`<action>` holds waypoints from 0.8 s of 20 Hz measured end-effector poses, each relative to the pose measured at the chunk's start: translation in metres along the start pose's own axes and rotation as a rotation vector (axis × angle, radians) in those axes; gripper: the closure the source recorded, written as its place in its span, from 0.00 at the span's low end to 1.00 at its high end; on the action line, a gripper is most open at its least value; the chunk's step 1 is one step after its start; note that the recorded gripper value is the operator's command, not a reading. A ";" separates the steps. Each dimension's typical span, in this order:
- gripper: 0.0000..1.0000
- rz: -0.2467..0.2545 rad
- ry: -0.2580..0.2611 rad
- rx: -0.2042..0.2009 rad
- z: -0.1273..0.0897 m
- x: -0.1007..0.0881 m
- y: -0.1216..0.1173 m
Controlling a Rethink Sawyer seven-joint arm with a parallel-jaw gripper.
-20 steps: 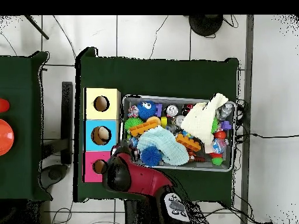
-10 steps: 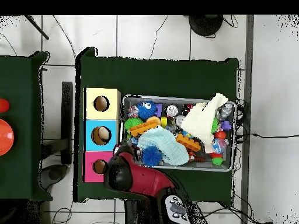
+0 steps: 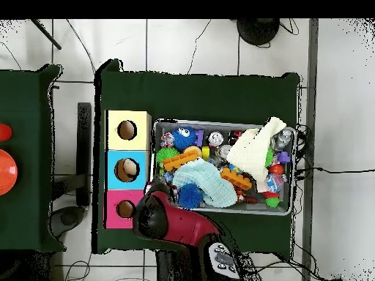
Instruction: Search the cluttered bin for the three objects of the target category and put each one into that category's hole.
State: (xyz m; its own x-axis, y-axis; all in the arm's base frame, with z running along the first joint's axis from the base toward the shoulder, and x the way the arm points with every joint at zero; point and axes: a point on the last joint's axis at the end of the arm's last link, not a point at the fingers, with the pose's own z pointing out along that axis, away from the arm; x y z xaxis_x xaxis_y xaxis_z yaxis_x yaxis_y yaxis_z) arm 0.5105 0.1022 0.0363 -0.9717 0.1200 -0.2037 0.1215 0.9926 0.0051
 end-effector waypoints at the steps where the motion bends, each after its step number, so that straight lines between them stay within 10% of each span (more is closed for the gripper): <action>1: 0.00 0.000 0.003 0.000 0.002 0.001 0.000; 16: 0.00 0.014 -0.083 0.025 0.017 -0.002 -0.010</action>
State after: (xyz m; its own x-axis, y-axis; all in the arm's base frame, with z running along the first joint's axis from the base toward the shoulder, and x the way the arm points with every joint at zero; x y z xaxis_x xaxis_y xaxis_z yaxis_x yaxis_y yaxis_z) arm 0.5149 0.0912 0.0204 -0.9499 0.1305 -0.2840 0.1406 0.9899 -0.0154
